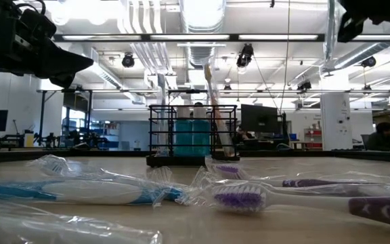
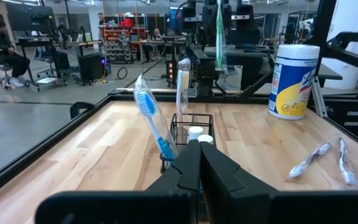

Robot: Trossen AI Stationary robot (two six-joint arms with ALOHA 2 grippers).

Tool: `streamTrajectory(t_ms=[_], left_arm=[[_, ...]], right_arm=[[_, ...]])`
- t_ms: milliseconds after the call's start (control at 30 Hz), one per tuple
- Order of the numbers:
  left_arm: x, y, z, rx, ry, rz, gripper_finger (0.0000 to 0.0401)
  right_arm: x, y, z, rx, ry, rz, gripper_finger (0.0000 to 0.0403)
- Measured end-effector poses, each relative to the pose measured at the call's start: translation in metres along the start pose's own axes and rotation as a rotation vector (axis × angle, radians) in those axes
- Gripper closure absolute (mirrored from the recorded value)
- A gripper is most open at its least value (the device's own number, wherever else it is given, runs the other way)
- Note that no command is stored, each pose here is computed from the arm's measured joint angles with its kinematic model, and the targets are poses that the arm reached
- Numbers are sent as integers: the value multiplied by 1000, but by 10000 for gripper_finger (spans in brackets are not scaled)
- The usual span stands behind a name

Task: Pick & Place toothbrushing station
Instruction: Put the top green toothbrush into the black mesh organizer

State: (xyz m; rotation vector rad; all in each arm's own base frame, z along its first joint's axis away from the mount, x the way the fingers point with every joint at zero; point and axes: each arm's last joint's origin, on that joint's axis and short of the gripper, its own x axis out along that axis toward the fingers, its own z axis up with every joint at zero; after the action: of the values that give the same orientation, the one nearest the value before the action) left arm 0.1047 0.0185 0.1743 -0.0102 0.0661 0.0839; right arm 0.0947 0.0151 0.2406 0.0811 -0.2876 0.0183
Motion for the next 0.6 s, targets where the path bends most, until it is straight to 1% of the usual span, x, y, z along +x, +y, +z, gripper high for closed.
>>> streamTrajectory(t_ms=[133, 400, 600], left_arm=[[0, 0, 0, 1, 0, 1, 394], [0, 0, 0, 8, 0, 2, 394], [0, 0, 0, 9, 0, 2, 394]], right_arm=[[-7, -2, -6, 9, -26, -1, 394], [-15, -4, -14, 69, -63, -10, 394], [-16, -5, -20, 76, -61, -46, 394]])
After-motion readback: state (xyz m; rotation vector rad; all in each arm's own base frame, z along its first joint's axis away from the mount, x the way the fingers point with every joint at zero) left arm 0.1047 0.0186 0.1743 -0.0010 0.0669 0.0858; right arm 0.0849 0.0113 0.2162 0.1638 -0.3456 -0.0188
